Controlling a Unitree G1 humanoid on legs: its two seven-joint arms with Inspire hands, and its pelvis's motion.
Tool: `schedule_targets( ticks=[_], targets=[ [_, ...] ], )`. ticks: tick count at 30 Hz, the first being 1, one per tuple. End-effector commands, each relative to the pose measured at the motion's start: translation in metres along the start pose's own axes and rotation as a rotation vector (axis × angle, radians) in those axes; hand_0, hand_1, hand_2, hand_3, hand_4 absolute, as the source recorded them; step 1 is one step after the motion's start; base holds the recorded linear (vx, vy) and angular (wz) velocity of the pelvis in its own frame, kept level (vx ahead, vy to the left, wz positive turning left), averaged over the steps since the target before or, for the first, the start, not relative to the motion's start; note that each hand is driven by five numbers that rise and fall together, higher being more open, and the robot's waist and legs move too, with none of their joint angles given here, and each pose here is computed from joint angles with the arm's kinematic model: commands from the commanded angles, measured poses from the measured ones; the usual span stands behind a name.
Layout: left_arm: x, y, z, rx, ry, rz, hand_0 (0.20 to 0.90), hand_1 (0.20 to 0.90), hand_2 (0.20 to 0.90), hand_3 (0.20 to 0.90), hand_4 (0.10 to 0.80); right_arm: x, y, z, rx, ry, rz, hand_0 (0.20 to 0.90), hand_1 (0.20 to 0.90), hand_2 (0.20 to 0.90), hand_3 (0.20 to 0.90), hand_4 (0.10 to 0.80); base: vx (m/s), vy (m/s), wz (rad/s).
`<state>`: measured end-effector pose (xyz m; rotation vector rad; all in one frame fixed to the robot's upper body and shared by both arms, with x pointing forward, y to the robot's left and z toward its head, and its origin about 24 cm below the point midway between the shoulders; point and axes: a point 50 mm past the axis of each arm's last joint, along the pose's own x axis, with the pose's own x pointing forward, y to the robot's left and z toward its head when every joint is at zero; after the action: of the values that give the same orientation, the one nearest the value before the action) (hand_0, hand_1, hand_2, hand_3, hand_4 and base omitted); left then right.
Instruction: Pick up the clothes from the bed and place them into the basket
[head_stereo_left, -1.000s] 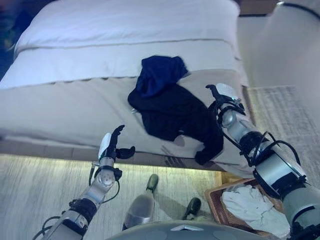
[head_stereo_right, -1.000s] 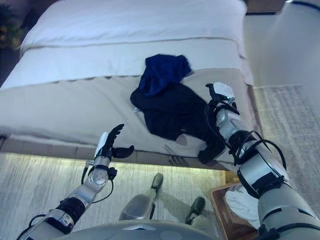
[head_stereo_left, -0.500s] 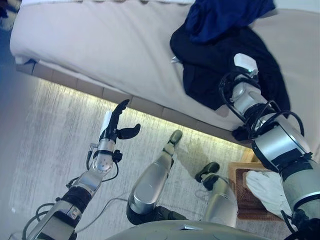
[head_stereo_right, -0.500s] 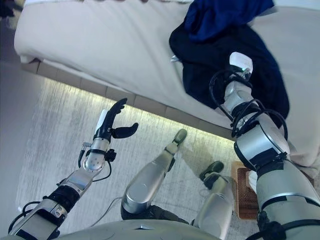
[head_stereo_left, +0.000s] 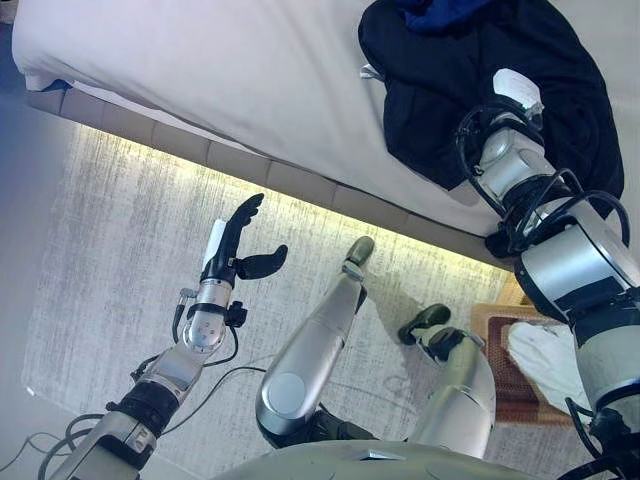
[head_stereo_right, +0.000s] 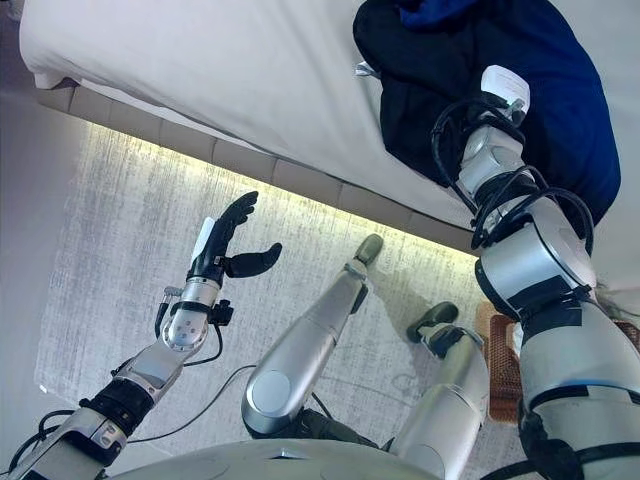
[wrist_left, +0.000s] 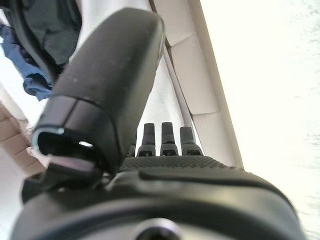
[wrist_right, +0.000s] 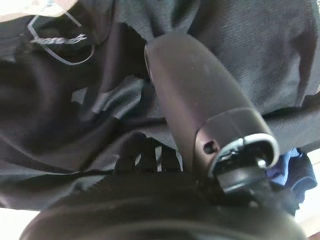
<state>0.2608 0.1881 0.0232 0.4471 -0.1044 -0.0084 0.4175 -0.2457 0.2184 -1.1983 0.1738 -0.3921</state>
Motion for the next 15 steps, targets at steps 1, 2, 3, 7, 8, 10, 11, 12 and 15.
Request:
schedule_targets(
  ticks=[1,2,3,7,8,10,11,12,15],
  targets=[
    [0.006,0.022,0.024,-0.049,-0.157,0.1,0.9,0.9,0.9,0.9,0.8,0.002,-0.025,0.012,-0.002,-0.074,-0.066,0.3,0.3,0.3,0.2,0.1,0.02,-0.023,-0.07],
    [0.006,0.022,0.025,-0.049,-0.159,0.101,0.9,0.9,0.9,0.9,0.8,0.002,-0.026,0.012,-0.001,-0.076,-0.072,0.3,0.3,0.3,0.2,0.1,0.019,-0.028,-0.07],
    [0.006,0.022,0.025,-0.049,-0.162,0.105,0.9,0.9,0.9,0.9,0.8,0.002,-0.026,0.011,0.001,-0.076,-0.079,0.3,0.3,0.3,0.2,0.1,0.014,-0.029,-0.06],
    [0.007,0.023,0.025,-0.052,-0.161,0.121,0.9,0.9,0.9,0.9,0.8,0.002,-0.031,0.012,0.044,-0.102,-0.137,0.3,0.3,0.3,0.2,0.1,0.007,-0.024,-0.08],
    [0.007,0.024,0.023,-0.053,-0.152,0.128,0.9,0.9,0.9,0.9,0.8,0.001,-0.035,0.015,0.059,-0.132,-0.166,0.3,0.3,0.3,0.2,0.1,0.008,-0.014,-0.08],
    [0.008,0.025,0.022,-0.053,-0.144,0.134,0.9,0.9,0.9,0.9,0.8,0.001,-0.041,0.017,0.081,-0.156,-0.193,0.3,0.3,0.3,0.2,0.1,0.012,-0.004,-0.12],
    [0.008,0.026,0.021,-0.057,-0.137,0.14,0.9,0.9,0.9,0.9,0.8,0.001,-0.045,0.019,0.097,-0.173,-0.209,0.3,0.3,0.3,0.2,0.1,-0.003,0.0,-0.25],
    [0.008,0.027,0.021,-0.061,-0.135,0.144,0.9,0.9,0.9,0.9,0.8,0.0,-0.047,0.021,0.104,-0.189,-0.222,0.3,0.3,0.3,0.2,0.1,-0.012,0.0,-0.29],
    [0.009,0.028,0.02,-0.06,-0.131,0.154,0.9,0.9,0.9,0.9,0.8,-0.002,-0.053,0.026,0.127,-0.228,-0.238,0.3,0.3,0.3,0.2,0.1,-0.021,-0.016,-0.2]
  ],
)
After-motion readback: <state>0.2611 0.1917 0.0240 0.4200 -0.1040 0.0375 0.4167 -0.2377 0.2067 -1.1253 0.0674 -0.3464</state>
